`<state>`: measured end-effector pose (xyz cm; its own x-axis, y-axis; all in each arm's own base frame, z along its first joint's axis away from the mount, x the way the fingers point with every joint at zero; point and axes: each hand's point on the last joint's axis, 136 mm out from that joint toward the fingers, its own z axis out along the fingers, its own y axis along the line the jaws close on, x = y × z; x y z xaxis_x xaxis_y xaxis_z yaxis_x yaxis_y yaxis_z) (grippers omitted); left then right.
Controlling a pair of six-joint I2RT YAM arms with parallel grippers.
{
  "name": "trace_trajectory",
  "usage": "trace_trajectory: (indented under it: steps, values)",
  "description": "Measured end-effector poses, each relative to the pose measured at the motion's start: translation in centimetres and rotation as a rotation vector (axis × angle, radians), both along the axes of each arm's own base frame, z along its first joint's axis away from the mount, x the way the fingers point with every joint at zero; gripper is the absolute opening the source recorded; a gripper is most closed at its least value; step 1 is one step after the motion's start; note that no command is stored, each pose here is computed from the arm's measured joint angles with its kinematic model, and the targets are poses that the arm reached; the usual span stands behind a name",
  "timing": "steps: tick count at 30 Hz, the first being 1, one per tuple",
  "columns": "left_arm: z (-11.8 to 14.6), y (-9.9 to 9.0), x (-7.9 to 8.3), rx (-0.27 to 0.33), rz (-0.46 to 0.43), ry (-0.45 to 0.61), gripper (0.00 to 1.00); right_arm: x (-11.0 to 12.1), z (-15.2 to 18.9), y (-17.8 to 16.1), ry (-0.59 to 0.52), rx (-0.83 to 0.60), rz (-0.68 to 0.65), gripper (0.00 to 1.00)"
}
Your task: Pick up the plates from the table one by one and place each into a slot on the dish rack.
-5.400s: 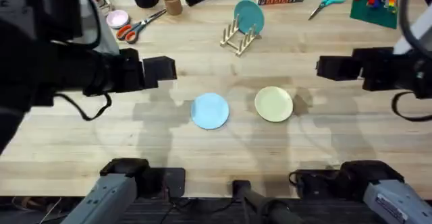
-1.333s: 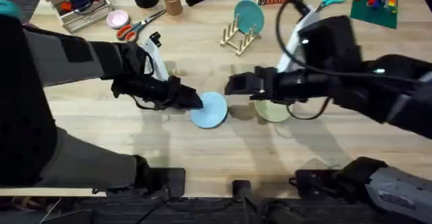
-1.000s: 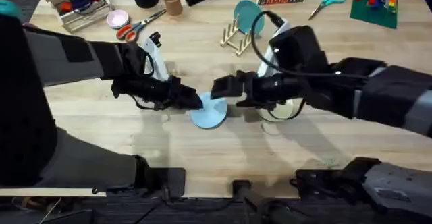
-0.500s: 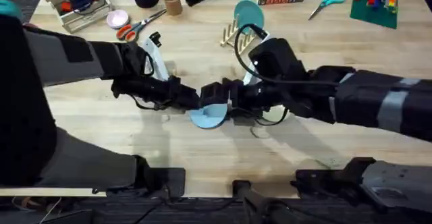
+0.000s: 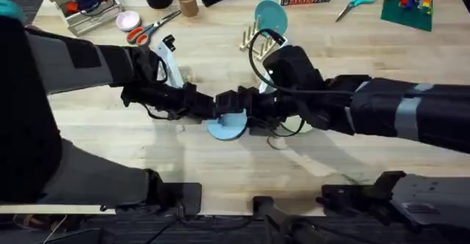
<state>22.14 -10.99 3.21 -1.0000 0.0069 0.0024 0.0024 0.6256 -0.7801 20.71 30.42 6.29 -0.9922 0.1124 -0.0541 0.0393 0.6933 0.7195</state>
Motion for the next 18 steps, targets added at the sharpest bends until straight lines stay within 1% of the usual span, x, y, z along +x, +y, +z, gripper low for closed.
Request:
trace_trajectory:
  steps: [1,3,6,8,9,18]
  values:
    - [0.0,0.0,0.0,0.000,0.000,0.000,0.040,0.1,0.0,0.0,-0.002,0.000,-0.002,0.863]
    - [0.0,0.0,0.0,0.000,0.000,0.000,0.040,0.1,-0.2,0.0,-0.003,-0.003,-0.004,0.741]
    - [0.0,0.0,0.0,0.001,0.002,0.000,0.041,0.1,-0.9,-0.3,0.008,-0.025,-0.014,0.501]
    - [0.0,0.1,0.1,0.001,0.004,-0.001,0.041,0.0,-1.6,-0.6,0.019,-0.047,-0.018,0.259]
    - [0.2,0.4,0.3,0.001,0.016,-0.003,0.040,0.1,-1.1,-0.4,0.022,-0.018,-0.018,0.044]
    - [0.2,0.4,0.3,0.002,0.020,-0.003,0.041,0.2,-0.9,-0.3,0.013,-0.012,-0.016,0.034]
